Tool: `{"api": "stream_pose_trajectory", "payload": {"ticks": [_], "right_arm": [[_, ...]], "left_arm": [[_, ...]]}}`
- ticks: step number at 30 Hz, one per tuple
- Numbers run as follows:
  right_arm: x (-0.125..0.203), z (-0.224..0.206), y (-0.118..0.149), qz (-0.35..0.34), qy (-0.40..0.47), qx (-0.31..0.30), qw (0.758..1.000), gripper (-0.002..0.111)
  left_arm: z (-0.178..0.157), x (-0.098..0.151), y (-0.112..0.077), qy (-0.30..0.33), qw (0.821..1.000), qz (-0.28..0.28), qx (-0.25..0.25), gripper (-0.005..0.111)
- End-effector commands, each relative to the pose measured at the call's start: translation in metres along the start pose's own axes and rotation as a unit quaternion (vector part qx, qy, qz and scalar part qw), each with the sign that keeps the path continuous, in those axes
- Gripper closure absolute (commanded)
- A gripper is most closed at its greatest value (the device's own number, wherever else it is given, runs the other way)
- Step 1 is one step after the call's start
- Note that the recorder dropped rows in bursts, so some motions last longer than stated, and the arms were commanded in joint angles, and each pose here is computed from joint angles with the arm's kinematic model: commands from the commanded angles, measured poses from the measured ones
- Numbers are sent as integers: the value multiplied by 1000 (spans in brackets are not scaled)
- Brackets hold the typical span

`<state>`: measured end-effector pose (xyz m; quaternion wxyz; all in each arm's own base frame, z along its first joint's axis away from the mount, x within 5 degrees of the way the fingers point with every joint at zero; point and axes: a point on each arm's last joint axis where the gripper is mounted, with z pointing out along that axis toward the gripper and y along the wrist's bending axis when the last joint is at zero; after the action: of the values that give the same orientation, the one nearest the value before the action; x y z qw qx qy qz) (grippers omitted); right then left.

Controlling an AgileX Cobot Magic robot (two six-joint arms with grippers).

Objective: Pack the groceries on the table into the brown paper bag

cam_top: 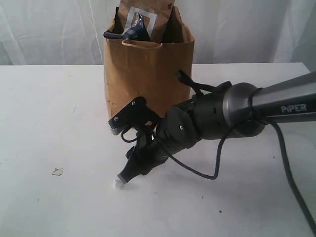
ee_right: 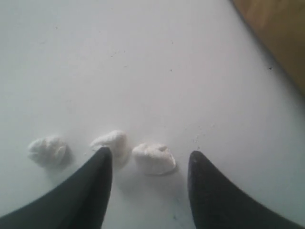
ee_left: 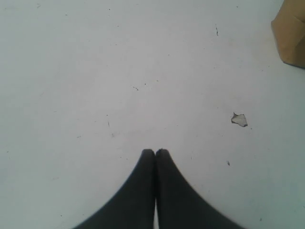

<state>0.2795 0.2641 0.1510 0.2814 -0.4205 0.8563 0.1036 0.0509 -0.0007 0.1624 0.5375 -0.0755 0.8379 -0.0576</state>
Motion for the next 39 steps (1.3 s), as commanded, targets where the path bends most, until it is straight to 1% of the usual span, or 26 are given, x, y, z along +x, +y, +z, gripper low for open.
{"api": "stream_pose_trajectory", "payload": {"ticks": [1, 3, 4, 8, 16, 21, 24, 28, 29, 31, 34, 35, 36, 37, 38, 39], "right_arm": [[0, 10, 0, -14, 9, -1, 1000, 61], [0, 10, 0, -14, 7, -1, 1000, 63], [-1, 10, -1, -14, 4, 0, 1000, 66], [-1, 12, -1, -13, -2, 2, 1000, 83], [2, 13, 0, -10, 17, -3, 1000, 108], [8, 11, 2, -9, 50, -14, 999, 108], [8, 3, 3, -8, 63, -20, 998, 108], [-1, -8, 4, -11, 39, -16, 999, 108], [-2, -9, 4, -13, 32, -15, 999, 108], [-2, -6, 4, -29, 31, -14, 999, 101], [3, 1, 7, -84, 50, -24, 995, 79], [4, 3, 7, -97, 51, -25, 994, 68], [3, 4, 7, -106, 47, -23, 993, 61], [2, 5, 7, -110, 40, -21, 993, 55], [0, 6, 6, -117, 28, -16, 993, 52], [-2, 6, 6, -120, 17, -12, 993, 50]], "left_arm": [[0, 1, 1, -1, 1000, 1, -3, 107], [0, 1, 1, -1, 1000, 1, -3, 107], [0, 1, 1, -1, 1000, 1, -3, 107], [0, 1, 1, -1, 1000, 1, -3, 107], [0, 1, 1, -1, 1000, 1, -3, 107], [0, 1, 1, -1, 1000, 1, -3, 107], [0, 1, 1, -1, 1000, 1, -3, 107], [0, 1, 1, -1, 1000, 1, -3, 107], [0, 1, 1, -1, 1000, 1, -3, 107], [0, 1, 1, -1, 1000, 1, -3, 107], [0, 1, 1, -1, 1000, 1, -3, 107], [0, 1, 1, -1, 1000, 1, -3, 107], [0, 1, 1, -1, 1000, 1, -3, 107], [0, 1, 1, -1, 1000, 1, -3, 107], [0, 1, 1, -1, 1000, 1, -3, 107], [0, 1, 1, -1, 1000, 1, -3, 107]]}}
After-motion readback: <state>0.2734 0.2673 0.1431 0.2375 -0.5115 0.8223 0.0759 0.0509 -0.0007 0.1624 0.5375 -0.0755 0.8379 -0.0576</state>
